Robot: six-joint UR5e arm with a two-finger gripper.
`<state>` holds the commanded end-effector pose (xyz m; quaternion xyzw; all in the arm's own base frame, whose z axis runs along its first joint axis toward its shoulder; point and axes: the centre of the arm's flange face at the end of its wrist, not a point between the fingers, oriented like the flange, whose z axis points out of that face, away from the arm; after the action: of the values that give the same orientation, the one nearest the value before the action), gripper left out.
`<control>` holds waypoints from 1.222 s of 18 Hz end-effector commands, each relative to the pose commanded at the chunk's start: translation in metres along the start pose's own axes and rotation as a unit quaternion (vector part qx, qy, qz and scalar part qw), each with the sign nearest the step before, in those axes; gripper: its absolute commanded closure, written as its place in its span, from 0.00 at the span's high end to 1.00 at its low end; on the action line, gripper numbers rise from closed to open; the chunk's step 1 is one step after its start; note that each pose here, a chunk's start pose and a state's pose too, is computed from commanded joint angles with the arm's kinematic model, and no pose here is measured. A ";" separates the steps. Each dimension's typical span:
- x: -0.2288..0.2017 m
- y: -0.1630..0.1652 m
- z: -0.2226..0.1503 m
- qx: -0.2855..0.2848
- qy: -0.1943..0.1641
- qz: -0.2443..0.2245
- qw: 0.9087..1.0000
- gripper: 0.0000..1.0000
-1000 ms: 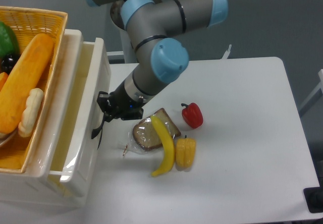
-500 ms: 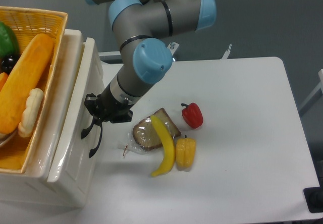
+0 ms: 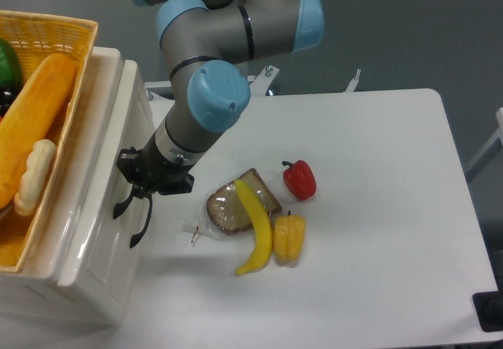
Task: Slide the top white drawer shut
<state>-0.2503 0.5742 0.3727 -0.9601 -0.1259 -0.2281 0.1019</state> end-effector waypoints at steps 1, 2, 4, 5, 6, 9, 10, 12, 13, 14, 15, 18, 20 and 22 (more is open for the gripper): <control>-0.006 0.001 -0.003 0.003 -0.002 -0.003 1.000 0.07; -0.011 0.002 -0.006 0.003 -0.005 -0.007 1.000 0.13; -0.036 0.007 -0.019 0.006 -0.025 -0.023 0.999 0.29; -0.044 0.009 -0.024 0.009 -0.030 -0.029 0.999 0.36; -0.055 0.011 -0.031 0.014 -0.034 -0.037 0.999 0.38; -0.096 0.023 -0.056 0.032 -0.041 -0.071 0.996 0.56; -0.110 0.029 -0.064 0.038 -0.043 -0.083 0.995 0.66; -0.135 0.039 -0.082 0.052 -0.048 -0.100 0.993 0.99; -0.145 0.043 -0.091 0.058 -0.050 -0.107 0.991 1.00; -0.155 0.047 -0.099 0.064 -0.052 -0.116 0.990 1.00; -0.165 0.052 -0.110 0.072 -0.056 -0.124 0.988 1.00; -0.200 0.070 -0.140 0.093 -0.068 -0.133 0.984 1.00; -0.226 0.086 -0.155 0.101 -0.079 -0.122 0.984 1.00; -0.248 0.102 -0.164 0.085 -0.109 -0.091 0.986 1.00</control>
<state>-0.5028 0.3876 0.3872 -0.9516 -0.2419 -0.1192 0.1473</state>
